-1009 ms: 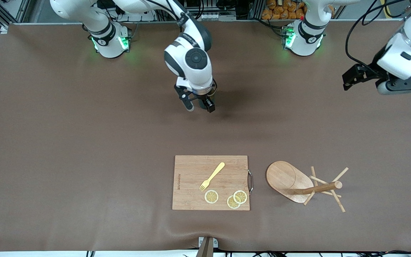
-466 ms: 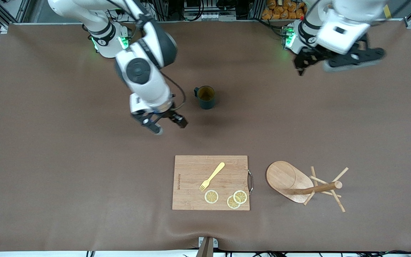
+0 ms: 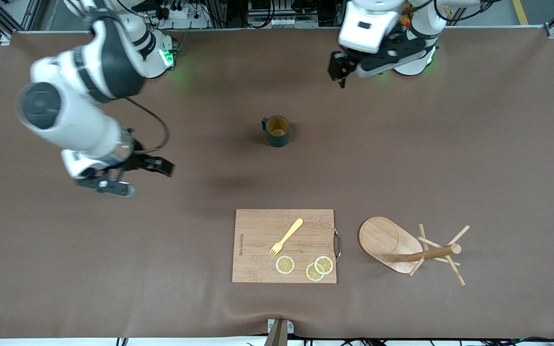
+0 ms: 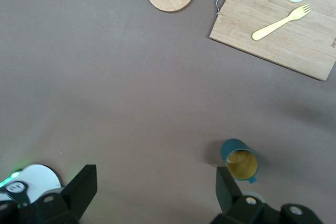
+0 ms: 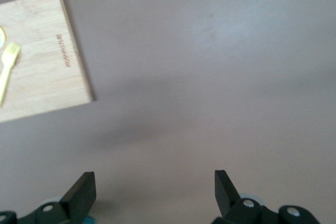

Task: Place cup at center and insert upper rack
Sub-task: 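Release the mug and withdraw the right gripper while the left gripper approaches, then lower the left gripper onto the mug handle and grasp it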

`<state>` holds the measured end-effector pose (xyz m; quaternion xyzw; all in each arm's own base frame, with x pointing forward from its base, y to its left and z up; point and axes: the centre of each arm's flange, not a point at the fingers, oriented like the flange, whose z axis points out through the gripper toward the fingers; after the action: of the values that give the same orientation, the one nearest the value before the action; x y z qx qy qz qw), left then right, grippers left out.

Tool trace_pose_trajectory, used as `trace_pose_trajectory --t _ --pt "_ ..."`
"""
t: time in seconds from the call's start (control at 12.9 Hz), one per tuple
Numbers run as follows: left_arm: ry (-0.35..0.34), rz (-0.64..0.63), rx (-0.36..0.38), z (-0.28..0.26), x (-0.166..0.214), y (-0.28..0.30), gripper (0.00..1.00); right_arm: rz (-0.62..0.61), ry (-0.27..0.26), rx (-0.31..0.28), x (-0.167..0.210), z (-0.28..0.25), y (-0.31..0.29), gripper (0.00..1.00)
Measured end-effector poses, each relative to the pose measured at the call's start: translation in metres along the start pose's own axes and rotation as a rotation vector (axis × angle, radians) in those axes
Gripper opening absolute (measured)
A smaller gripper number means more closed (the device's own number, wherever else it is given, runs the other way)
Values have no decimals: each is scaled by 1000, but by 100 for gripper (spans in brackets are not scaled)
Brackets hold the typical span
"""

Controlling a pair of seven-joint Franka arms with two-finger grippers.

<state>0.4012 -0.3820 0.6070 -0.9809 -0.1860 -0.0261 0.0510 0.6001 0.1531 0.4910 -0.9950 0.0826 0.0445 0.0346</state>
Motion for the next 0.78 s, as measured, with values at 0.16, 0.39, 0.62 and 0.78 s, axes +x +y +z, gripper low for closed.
trace_pose_trajectory --t 0.16,0.39,0.62,0.78 --pt "33 -43 26 15 -34 37 100 -93 -23 -17 4 -31 63 100" --pt "70 -116 51 45 -93 91 100 -137 11 -101 -15 -89 116 100" --pt "125 -164 75 77 -143 124 100 -118 52 -97 -41 -132 134 100" --pt "173 -231 78 100 -171 144 100 -107 86 -90 -40 -138 140 100"
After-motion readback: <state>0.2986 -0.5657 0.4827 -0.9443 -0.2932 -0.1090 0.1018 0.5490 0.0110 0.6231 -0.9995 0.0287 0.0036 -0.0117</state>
